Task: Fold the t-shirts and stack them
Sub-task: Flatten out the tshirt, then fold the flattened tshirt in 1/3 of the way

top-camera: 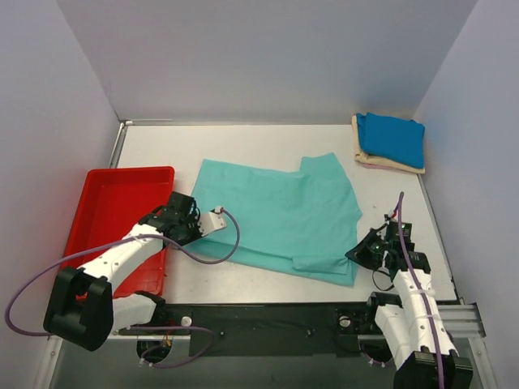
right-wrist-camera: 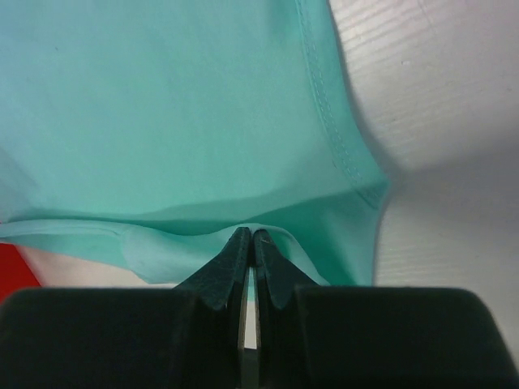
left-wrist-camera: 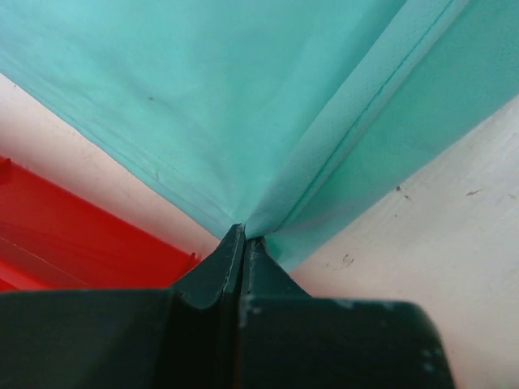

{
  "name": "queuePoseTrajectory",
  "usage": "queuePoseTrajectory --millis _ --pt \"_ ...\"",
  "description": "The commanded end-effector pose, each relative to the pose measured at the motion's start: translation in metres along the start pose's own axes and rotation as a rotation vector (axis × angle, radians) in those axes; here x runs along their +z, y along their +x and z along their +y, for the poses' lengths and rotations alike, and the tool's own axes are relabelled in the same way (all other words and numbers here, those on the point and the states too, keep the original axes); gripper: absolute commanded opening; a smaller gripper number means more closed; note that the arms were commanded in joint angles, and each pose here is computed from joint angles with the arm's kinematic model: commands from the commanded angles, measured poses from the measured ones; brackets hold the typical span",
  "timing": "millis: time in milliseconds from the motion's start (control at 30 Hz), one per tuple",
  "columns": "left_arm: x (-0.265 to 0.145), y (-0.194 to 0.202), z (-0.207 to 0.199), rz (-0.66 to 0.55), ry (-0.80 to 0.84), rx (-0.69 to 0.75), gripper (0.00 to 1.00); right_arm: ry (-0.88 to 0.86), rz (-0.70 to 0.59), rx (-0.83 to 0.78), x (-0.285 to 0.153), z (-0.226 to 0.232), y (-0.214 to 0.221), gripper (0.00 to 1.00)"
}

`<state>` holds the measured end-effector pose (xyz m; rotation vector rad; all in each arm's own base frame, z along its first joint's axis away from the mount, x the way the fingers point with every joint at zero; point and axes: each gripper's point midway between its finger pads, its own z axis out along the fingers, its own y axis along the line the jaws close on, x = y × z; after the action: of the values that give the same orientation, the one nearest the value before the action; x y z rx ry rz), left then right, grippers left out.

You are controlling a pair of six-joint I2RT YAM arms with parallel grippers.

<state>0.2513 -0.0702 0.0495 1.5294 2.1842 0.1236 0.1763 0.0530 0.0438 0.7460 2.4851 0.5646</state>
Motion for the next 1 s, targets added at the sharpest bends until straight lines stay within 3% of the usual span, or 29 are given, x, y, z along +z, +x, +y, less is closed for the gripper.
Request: queuePoseTrajectory --millis 0,167,433,833,967 --pt "-0.004 -0.022 0.002 -0.086 0.018 -0.041 0.0 -0.055 -0.103 0.0 0.007 0.015 -0.031 0.0" --pt "0.005 -0.042 0.033 -0.079 -0.027 -0.076 0.0 -0.007 -0.083 -0.059 0.017 0.013 -0.047 0.0" --pt "0.04 -0.024 0.05 0.064 -0.028 -0.125 0.0 0.001 -0.073 -0.095 0.034 0.016 -0.065 0.0" --pt "0.026 -0.035 0.072 0.024 -0.078 -0.177 0.0 -0.026 -0.117 -0.15 0.036 0.034 -0.098 0.0" --pt "0.042 -0.023 0.07 0.083 -0.052 -0.176 0.0 -0.013 -0.087 -0.142 0.045 0.032 -0.098 0.0"
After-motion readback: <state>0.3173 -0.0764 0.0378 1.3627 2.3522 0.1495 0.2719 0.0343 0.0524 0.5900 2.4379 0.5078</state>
